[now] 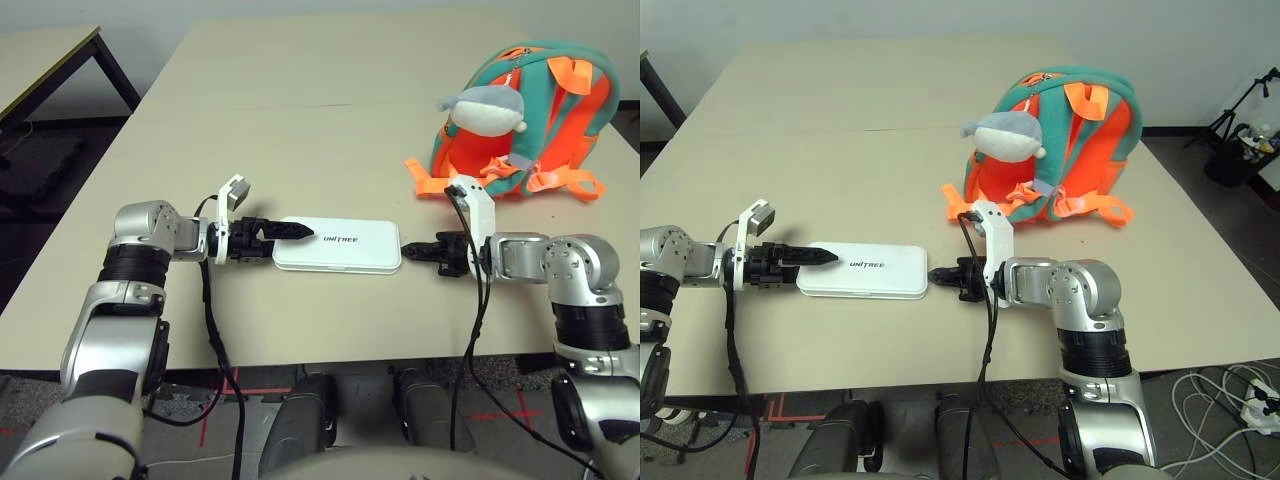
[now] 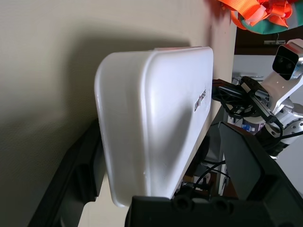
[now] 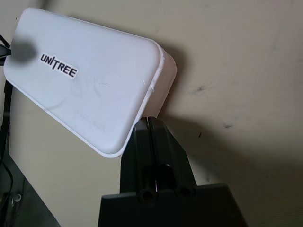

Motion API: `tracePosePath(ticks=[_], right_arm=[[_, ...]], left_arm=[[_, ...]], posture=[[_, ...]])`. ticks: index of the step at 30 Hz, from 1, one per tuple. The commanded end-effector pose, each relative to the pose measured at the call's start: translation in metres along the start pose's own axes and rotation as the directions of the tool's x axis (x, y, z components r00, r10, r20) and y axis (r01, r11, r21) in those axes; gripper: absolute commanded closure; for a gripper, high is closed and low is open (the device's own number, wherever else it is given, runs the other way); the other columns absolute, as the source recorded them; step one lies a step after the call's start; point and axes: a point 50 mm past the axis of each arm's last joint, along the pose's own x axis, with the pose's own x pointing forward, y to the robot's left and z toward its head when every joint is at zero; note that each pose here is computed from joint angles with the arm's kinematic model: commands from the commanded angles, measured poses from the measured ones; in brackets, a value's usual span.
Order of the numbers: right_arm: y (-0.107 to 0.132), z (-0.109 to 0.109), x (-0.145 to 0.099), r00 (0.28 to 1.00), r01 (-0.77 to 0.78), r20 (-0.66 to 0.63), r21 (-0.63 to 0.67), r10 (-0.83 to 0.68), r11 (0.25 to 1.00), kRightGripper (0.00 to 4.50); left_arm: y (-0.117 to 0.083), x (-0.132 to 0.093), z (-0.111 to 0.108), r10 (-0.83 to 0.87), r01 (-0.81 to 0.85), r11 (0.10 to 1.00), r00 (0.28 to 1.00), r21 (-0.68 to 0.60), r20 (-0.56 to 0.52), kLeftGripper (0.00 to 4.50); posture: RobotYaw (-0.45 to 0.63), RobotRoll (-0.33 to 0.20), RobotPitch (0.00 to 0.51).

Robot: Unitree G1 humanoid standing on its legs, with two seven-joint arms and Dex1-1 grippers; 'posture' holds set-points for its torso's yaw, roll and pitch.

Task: Put the pencil case into the backpack and zip it.

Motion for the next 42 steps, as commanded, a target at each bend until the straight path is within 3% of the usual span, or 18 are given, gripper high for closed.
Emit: tracePosePath(ticks=[1,17,32,36,42], right_arm=[[0.003,0.003,0.003,1.000,-0.021,0.005,-0.020,0.021,1.000,4.46],[-0.003,0.012,-0.003,0.997,-0.007,0.083,-0.035,0.010,0.999,4.46],[-0.002,0.008,-0.001,0.996,-0.018,0.083,-0.047,0.022,0.999,4.50],[-0.002,0.007,-0.001,0.996,-0.018,0.082,-0.047,0.022,0.999,4.50],[-0.003,0.006,-0.001,0.996,-0.016,0.084,-0.049,0.020,0.999,4.50]], left_arm=[[0.006,0.002,-0.009,0.025,-0.026,0.999,0.999,-0.020,-0.033,0.00],[-0.006,-0.002,-0.008,-0.045,0.045,0.999,0.998,-0.010,-0.036,0.00],[-0.003,-0.003,-0.007,-0.046,0.045,0.998,0.999,-0.044,-0.011,0.19],[-0.004,-0.002,-0.008,-0.054,0.053,0.998,0.998,-0.045,-0.017,1.00],[-0.004,0.000,-0.006,-0.051,0.051,0.998,0.999,-0.031,-0.007,2.89]], posture=[[-0.07,0.000,0.108],[-0.08,0.000,0.107],[-0.08,0.000,0.109],[-0.08,0.000,0.108],[-0.08,0.000,0.107]])
